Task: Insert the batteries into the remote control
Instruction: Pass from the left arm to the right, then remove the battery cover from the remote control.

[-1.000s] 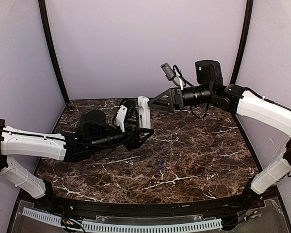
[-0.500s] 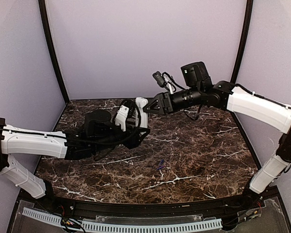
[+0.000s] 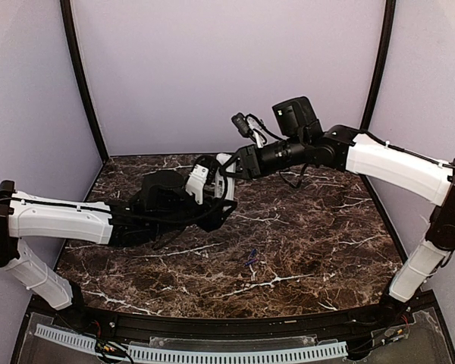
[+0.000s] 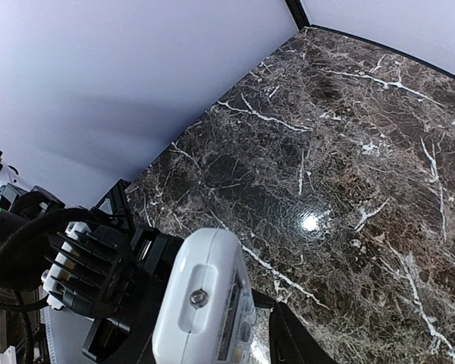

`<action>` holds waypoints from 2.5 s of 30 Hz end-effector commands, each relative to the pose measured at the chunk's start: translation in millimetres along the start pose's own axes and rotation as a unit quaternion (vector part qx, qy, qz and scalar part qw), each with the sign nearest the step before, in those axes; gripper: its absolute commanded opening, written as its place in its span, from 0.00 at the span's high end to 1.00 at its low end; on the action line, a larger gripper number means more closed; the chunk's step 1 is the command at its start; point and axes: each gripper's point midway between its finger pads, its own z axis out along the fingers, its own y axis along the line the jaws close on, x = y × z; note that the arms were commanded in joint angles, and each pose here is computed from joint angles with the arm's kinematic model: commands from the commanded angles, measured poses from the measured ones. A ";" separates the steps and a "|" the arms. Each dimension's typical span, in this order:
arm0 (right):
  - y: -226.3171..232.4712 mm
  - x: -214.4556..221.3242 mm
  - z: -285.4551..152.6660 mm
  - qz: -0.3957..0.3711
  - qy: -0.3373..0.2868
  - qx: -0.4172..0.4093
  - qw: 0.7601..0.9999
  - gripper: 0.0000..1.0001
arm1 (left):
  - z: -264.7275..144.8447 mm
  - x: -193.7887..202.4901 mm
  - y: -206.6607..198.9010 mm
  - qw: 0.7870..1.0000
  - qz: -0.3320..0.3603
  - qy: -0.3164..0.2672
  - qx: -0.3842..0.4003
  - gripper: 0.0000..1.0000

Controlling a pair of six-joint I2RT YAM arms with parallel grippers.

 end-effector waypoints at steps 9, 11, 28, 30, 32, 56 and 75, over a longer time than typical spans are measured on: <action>-7.9 -7.4 15.2 0.002 -0.014 0.011 1.000 0.70 | 1.0 -14.8 -2.2 1.000 -0.008 -0.015 -0.005 0.74; -7.2 -7.7 15.6 0.001 -0.013 0.009 1.000 0.77 | 0.9 -15.6 -2.4 1.000 -0.008 -0.016 -0.005 0.74; -28.9 2.4 -31.9 0.026 -0.011 -0.039 0.999 1.00 | -52.5 -14.8 9.7 0.996 0.090 -0.025 -0.008 0.02; -30.0 7.4 -36.9 0.030 -0.006 -0.054 0.998 1.00 | -58.2 -10.1 11.8 0.993 0.118 -0.020 -0.008 0.01; -29.3 13.4 -38.8 0.036 0.004 -0.076 0.996 1.00 | -61.2 -5.0 11.7 0.988 0.155 -0.013 -0.004 0.01; -47.4 64.8 -6.2 0.108 0.105 -0.125 0.981 1.00 | -52.7 40.7 -53.5 0.849 0.521 -0.023 0.080 0.42; -43.7 73.0 9.7 0.112 0.130 -0.103 0.980 1.00 | -26.6 31.1 -61.4 0.836 0.545 -0.018 0.067 0.61</action>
